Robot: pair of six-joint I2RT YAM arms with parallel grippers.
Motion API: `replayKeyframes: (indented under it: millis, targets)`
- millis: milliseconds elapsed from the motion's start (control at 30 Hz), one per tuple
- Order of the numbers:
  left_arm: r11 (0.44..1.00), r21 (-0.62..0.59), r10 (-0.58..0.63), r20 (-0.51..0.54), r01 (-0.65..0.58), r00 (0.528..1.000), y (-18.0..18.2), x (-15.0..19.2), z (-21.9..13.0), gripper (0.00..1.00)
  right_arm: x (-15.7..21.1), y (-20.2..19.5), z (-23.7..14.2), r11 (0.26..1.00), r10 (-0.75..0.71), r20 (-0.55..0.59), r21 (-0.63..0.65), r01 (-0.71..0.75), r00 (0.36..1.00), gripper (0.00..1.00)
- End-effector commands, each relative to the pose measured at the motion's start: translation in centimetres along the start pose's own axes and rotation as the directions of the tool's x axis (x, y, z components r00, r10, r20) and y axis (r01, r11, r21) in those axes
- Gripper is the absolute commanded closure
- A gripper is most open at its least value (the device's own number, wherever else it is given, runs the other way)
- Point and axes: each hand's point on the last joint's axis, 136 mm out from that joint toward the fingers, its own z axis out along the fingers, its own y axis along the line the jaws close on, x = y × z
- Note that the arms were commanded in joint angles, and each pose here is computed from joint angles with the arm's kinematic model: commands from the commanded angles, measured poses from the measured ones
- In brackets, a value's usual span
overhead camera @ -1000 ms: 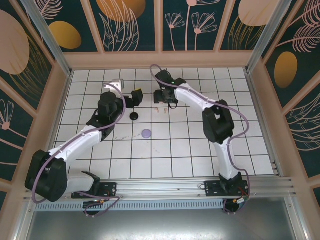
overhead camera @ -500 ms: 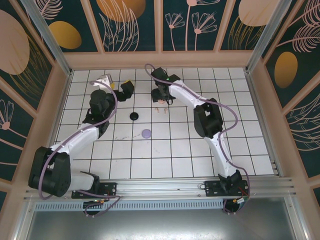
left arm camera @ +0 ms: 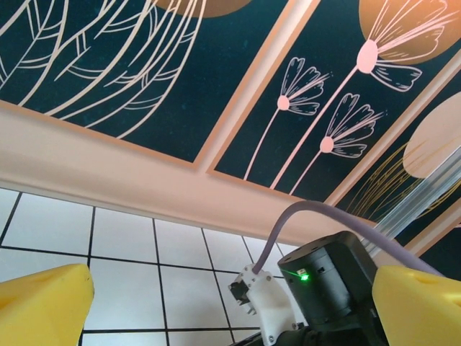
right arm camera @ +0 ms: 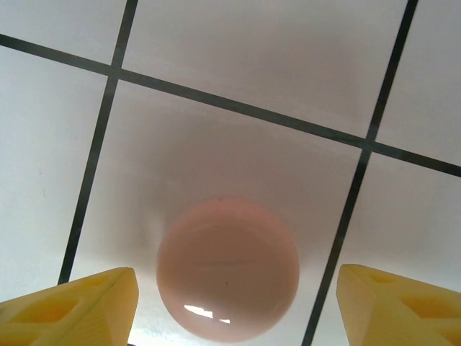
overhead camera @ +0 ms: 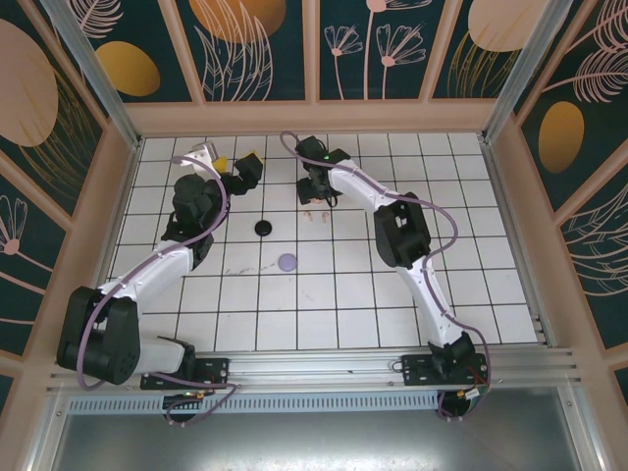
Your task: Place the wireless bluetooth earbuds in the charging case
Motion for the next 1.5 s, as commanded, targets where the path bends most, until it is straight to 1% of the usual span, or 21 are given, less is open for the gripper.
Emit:
replayKeyframes:
  millis: [0, 233, 367, 467, 833, 967, 1100, 1167, 1300, 1400, 1467]
  targets:
    - [0.998, 0.055, -0.029, 0.024, 0.027, 0.999, -0.8, -0.7, 0.1, 0.01, -0.2, 0.0, 0.9, 1.0, -0.01, -0.004, -0.006, 0.01, 1.0, 0.28]
    - [0.998, 0.053, -0.043, 0.026, 0.041, 0.999, -0.7, -0.6, 0.0, 0.01, 0.2, 0.2, 1.7, 1.0, -0.005, -0.013, -0.011, 0.005, 1.0, 0.34]
    - [0.997, 0.056, -0.046, 0.018, 0.045, 0.999, -0.7, -0.4, 0.0, 0.01, 0.2, 0.2, 2.1, 1.0, 0.001, -0.013, -0.016, -0.002, 1.0, 0.35]
    - [0.997, 0.06, -0.049, 0.008, 0.048, 0.999, -0.7, -0.1, 0.1, 0.01, 0.4, 0.3, 2.5, 1.0, 0.003, -0.02, -0.02, -0.004, 1.0, 0.38]
    - [0.994, 0.104, -0.036, -0.044, 0.04, 0.998, -1.6, 0.6, 0.2, 0.01, 0.7, 0.1, 3.4, 0.998, 0.019, -0.037, -0.052, -0.021, 0.999, 0.42]
    - [0.991, 0.131, -0.026, -0.078, 0.036, 0.997, -2.1, 1.0, 0.3, 0.01, 0.5, 0.3, 3.4, 0.995, 0.042, -0.038, -0.09, -0.045, 0.998, 0.46]
    - [0.99, 0.139, -0.02, -0.106, 0.035, 0.994, -2.2, 1.6, 0.2, 0.01, 0.3, 0.4, 3.2, 0.994, 0.053, -0.032, -0.094, -0.056, 0.998, 0.55]
    - [0.99, 0.137, -0.018, -0.123, 0.035, 0.992, -2.1, 2.0, 0.1, 0.01, 0.0, 0.4, 2.9, 0.993, 0.067, -0.024, -0.096, -0.069, 0.997, 0.59]
    - [0.99, 0.133, -0.018, -0.14, 0.036, 0.99, -1.9, 2.5, -0.2, 0.01, -0.9, 0.8, 1.3, 0.985, 0.115, -0.001, -0.13, -0.114, 0.993, 0.63]
    - [0.99, 0.133, -0.02, -0.155, 0.041, 0.988, -1.7, 3.1, -0.4, 0.02, -1.8, 0.8, -0.8, 0.975, 0.177, 0.031, -0.145, -0.17, 0.984, 0.67]
    - [0.985, 0.163, -0.023, -0.174, 0.052, 0.985, -2.1, 3.7, -0.6, 0.02, -2.5, 0.5, -2.5, 0.964, 0.229, 0.058, -0.152, -0.218, 0.972, 0.68]
